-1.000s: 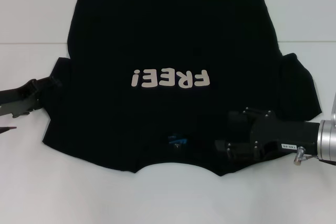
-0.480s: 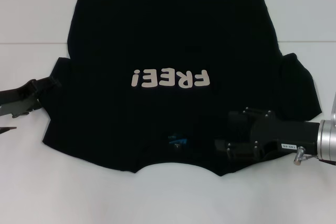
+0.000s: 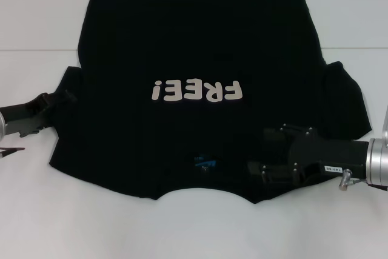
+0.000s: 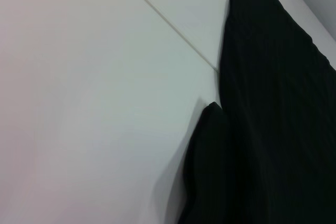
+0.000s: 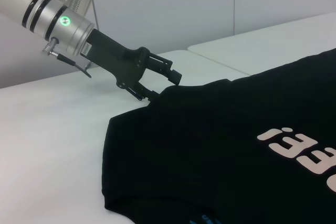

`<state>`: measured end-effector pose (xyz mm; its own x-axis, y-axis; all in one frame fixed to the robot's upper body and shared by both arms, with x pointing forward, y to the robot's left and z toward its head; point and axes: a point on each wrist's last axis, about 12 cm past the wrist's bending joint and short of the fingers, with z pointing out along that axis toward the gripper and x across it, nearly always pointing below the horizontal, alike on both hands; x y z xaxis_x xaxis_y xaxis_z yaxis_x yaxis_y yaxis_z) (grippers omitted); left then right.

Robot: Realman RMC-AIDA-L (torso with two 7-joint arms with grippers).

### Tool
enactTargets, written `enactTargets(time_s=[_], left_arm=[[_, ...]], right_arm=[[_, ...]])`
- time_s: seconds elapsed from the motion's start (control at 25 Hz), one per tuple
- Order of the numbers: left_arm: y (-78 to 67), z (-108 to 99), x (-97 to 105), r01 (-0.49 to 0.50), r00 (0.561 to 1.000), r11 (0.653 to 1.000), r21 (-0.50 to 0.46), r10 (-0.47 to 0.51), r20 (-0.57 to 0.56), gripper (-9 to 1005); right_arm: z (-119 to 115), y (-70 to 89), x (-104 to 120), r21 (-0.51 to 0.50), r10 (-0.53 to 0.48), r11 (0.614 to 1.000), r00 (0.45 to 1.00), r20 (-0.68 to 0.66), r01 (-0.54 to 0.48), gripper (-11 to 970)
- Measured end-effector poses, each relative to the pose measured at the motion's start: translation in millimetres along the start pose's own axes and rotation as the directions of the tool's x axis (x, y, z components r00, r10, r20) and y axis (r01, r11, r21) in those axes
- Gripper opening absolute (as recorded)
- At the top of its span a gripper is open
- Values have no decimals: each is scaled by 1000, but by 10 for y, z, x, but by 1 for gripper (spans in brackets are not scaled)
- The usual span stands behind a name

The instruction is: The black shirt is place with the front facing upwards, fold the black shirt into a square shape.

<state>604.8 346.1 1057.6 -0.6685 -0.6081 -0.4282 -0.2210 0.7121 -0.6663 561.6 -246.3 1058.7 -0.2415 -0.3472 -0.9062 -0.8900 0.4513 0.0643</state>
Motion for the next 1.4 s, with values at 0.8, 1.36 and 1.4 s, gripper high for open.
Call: enactTargets(time_s=[0.8,1.36,1.4], left_arm=[[-16,24,-2,-50,999,999,-8,50,11,859],[-55,102,-2,-140,990,988,-68,142,20,448],[-55,105,-2,-142,989,987,-71,144,21,399]], right_arm=[[4,0,-5,-2,-2,1000,1000,0,2,881],[5,-8,-20,0,-2,1000,1000,6,2,879],[6,-9,-23,-1,-2,1000,1000,6,2,878]])
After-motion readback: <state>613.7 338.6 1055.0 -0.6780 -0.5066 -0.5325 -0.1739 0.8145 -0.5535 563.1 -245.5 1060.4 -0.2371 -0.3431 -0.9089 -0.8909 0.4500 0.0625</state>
